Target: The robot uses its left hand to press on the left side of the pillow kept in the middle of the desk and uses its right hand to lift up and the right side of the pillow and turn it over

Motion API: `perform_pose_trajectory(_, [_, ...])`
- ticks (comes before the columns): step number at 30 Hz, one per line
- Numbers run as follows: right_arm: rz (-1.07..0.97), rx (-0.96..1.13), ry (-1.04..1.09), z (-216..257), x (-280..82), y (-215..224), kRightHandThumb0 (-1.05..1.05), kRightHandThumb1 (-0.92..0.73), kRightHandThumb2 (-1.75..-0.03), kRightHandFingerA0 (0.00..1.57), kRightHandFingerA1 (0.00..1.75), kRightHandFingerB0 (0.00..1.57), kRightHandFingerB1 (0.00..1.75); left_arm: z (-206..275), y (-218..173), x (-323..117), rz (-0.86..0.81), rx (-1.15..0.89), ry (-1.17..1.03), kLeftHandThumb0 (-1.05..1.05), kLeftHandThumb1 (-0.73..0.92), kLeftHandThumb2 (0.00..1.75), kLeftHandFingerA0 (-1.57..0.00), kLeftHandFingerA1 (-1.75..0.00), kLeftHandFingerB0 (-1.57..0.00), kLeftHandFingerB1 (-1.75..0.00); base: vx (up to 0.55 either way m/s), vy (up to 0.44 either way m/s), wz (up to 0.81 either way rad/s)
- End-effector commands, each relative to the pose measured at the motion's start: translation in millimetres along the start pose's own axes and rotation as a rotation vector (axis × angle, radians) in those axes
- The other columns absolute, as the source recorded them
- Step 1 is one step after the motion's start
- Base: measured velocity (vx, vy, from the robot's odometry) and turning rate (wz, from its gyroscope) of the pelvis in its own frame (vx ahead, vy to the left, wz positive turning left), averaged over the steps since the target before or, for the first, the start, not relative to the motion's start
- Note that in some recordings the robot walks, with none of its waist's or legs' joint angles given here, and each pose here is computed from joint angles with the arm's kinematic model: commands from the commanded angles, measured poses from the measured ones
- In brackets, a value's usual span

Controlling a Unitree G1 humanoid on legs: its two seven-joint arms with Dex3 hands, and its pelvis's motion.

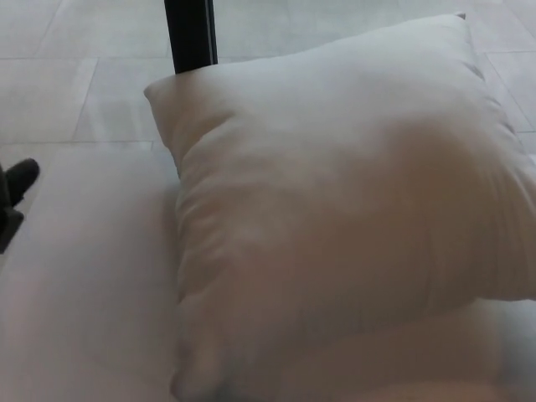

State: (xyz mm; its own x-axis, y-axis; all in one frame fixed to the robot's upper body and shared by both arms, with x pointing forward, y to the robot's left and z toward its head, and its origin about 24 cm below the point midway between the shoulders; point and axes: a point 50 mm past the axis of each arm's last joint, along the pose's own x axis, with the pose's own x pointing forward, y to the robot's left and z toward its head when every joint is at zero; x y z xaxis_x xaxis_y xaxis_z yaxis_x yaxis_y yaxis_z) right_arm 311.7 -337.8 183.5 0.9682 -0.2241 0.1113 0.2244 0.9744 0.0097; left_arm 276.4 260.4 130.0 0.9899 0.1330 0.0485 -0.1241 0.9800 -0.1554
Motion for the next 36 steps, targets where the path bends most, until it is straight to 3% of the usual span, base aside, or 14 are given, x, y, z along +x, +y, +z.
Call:
perform_pose_trajectory(1, [0.083, 0.028, 0.258, -31.4, 0.0, 32.3, -0.9, -0.81, -0.65, 0.37, 0.43, 0.26, 0.29, -47.0, -32.2, -12.0, -0.119, 0.163, 0.397, -0.91, 0.77, 1.19, -0.17, -0.54, 0.0, -0.13, 0.0, 0.0, 0.0])
perform_pose_trajectory(4, [0.094, -0.027, 0.291, -41.7, 2.3, 40.7, -0.9, -0.83, -0.66, 0.37, 0.41, 0.24, 0.29, -51.7, -49.8, -9.9, -0.176, 0.222, 0.448, -0.95, 0.89, 0.8, -0.08, -0.43, 0.0, -0.11, 0.0, 0.0, 0.0])
perform_pose_trajectory(6, [0.103, -0.048, 0.305, -46.2, 2.8, 44.8, -0.91, -0.84, -0.66, 0.38, 0.42, 0.24, 0.28, -54.4, -56.6, -10.1, -0.221, 0.242, 0.485, -0.88, 0.8, 1.21, -0.01, -0.39, 0.0, -0.12, 0.0, 0.0, 0.0])
perform_pose_trajectory(10, [0.102, -0.048, 0.342, -57.8, 2.0, 53.2, -0.93, -0.83, -0.66, 0.42, 0.43, 0.28, 0.29, -59.4, -76.8, -12.5, -0.274, 0.279, 0.523, -0.86, 0.92, 0.86, -0.04, -0.41, 0.0, -0.04, 0.0, 0.0, 0.0])
perform_pose_trajectory(15, [0.117, -0.074, 0.37, -69.7, -1.4, 60.9, -0.94, -0.85, -0.66, 0.42, 0.43, 0.27, 0.29, -66.0, -96.5, -13.1, -0.313, 0.305, 0.557, -0.92, 0.82, 1.17, -0.1, -0.47, 0.0, -0.08, 0.0, 0.0, 0.0])
perform_pose_trajectory(16, [0.125, -0.08, 0.373, -72.0, -1.8, 63.2, -0.91, -0.66, -1.07, 0.33, 0.53, 0.19, 0.42, -67.0, -97.6, -12.8, -0.316, 0.324, 0.556, -0.89, 0.92, 0.92, -0.03, -0.43, 0.0, 0.0, 0.0, 0.0, 0.0])
perform_pose_trajectory(18, [0.125, -0.11, 0.386, -75.2, -2.9, 64.8, -0.94, -0.87, -0.67, 0.4, 0.41, 0.28, 0.3, -69.2, -103.0, -12.5, -0.353, 0.316, 0.576, -0.88, 0.92, 0.95, -0.01, -0.43, 0.0, 0.0, 0.0, 0.0, 0.0])
perform_pose_trajectory(21, [0.13, -0.138, 0.4, -76.1, -3.1, 69.1, -0.91, -0.7, -1.11, 0.32, 0.52, 0.19, 0.42, -74.0, -107.4, -12.6, -0.346, 0.332, 0.62, -0.91, 0.92, 1.33, 0.0, -0.38, 0.0, -0.22, 0.0, 0.0, 0.0])
perform_pose_trajectory(22, [0.138, -0.156, 0.402, -75.9, -1.9, 73.1, -0.95, -0.91, -0.68, 0.4, 0.4, 0.27, 0.29, -77.1, -111.1, -13.7, -0.362, 0.323, 0.64, -0.91, 0.9, 1.3, -0.02, -0.4, 0.0, -0.21, 0.0, 0.0, 0.0])
perform_pose_trajectory(23, [0.143, -0.154, 0.402, -75.5, -1.3, 75.2, -0.92, -0.71, -1.12, 0.33, 0.52, 0.2, 0.43, -78.8, -113.0, -14.0, -0.362, 0.313, 0.64, -0.91, 0.9, 1.29, -0.02, -0.38, 0.0, -0.16, 0.0, 0.0, 0.0])
perform_pose_trajectory(25, [0.157, -0.152, 0.395, -75.1, 0.2, 81.8, -0.96, -0.92, -0.69, 0.44, 0.41, 0.28, 0.31, -80.7, -116.6, -14.6, -0.362, 0.315, 0.642, -0.97, 0.92, 1.31, 0.0, -0.34, 0.0, -0.09, 0.0, 0.0, 0.0])
perform_pose_trajectory(29, [0.234, -0.117, 0.356, -67.1, 4.5, 112.2, -0.96, -0.69, -1.12, 0.4, 0.53, 0.23, 0.44, -86.7, -135.2, -11.6, -0.365, 0.302, 0.673, -0.96, 0.89, 1.31, -0.04, -0.4, 0.0, -0.13, 0.0, 0.0, 0.0])
perform_pose_trajectory(30, [0.269, -0.099, 0.341, -64.9, 5.3, 120.7, -1.0, -0.91, -0.68, 0.44, 0.44, 0.29, 0.31, -89.4, -138.4, -11.1, -0.357, 0.263, 0.684, -0.96, 0.92, 0.97, -0.02, -0.4, 0.0, 0.0, 0.0, 0.0, 0.0])
perform_pose_trajectory(36, [0.42, -0.069, 0.304, -49.4, 1.6, 177.8, -0.99, -0.89, -0.68, 0.47, 0.42, 0.32, 0.33, -102.6, -156.4, -14.8, -0.356, 0.242, 0.747, -1.05, 0.89, 1.29, 0.0, -0.39, 0.0, -0.09, 0.0, 0.0, 0.0])
